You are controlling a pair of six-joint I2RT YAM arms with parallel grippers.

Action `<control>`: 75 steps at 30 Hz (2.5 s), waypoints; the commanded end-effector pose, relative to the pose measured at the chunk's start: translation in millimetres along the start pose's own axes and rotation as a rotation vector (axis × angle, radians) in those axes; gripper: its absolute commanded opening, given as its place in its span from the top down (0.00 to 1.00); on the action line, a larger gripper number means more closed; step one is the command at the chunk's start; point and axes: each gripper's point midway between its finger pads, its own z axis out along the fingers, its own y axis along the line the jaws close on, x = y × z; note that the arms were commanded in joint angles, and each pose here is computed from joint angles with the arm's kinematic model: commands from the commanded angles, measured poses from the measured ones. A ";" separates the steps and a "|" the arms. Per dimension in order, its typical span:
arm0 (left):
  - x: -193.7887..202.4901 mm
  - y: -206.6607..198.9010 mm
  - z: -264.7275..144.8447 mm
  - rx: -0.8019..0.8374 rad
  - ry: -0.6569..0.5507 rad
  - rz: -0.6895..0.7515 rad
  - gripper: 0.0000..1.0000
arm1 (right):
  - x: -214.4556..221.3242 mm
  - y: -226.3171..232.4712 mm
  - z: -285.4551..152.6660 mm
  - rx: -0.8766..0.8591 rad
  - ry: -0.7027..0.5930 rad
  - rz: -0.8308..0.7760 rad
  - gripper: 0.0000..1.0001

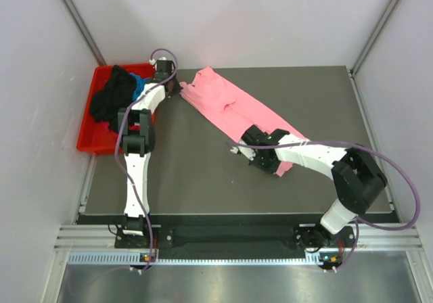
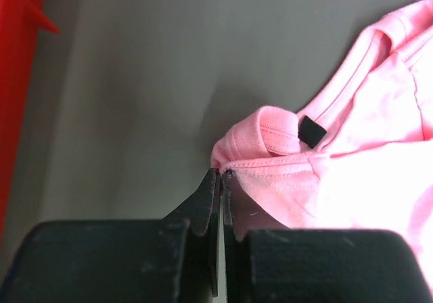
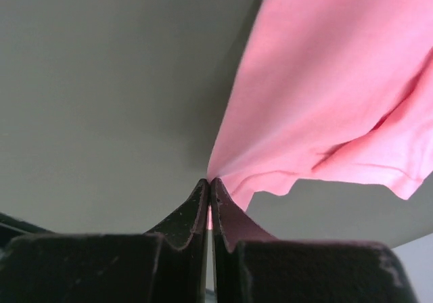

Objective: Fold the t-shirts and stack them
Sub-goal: Fold the tshirt

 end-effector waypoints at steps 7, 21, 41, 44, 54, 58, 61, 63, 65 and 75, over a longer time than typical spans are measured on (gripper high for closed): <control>-34.9 1.4 2.1 0.021 -0.100 0.049 1.00 | -14.1 64.1 -9.2 -0.003 0.039 -0.061 1.00; -37.8 11.1 9.3 0.003 -0.103 0.056 0.94 | -38.6 135.0 -14.0 0.016 0.056 -0.130 0.92; -51.0 -26.0 -130.2 0.051 -0.067 0.028 0.51 | -148.0 -1.4 -109.2 -0.016 -0.450 0.336 0.43; -21.5 -48.0 -140.0 0.182 0.005 0.041 0.52 | -156.7 -59.3 -110.0 -0.012 -0.509 0.502 0.48; 19.4 -56.0 -108.7 0.243 0.125 -0.041 0.53 | -219.5 -188.1 -90.1 -0.107 -0.754 0.637 0.53; 20.8 -36.1 -85.7 0.123 0.117 -0.048 0.53 | -201.4 -207.0 -47.8 -0.141 -0.629 0.718 0.54; 20.5 -24.7 -69.7 0.053 0.111 -0.042 0.53 | -176.7 -215.0 -33.4 -0.146 -0.604 0.777 0.53; 25.1 -17.9 -59.8 0.021 0.119 -0.036 0.53 | -166.9 -215.5 -20.6 -0.145 -0.609 0.752 0.51; 17.5 -12.8 -55.4 -0.012 0.089 -0.034 0.53 | -167.6 -212.5 -14.3 -0.158 -0.618 0.718 0.50; 19.2 -8.3 -37.2 0.000 0.077 -0.068 0.51 | -249.3 -246.1 -3.5 -0.259 -0.905 0.863 0.39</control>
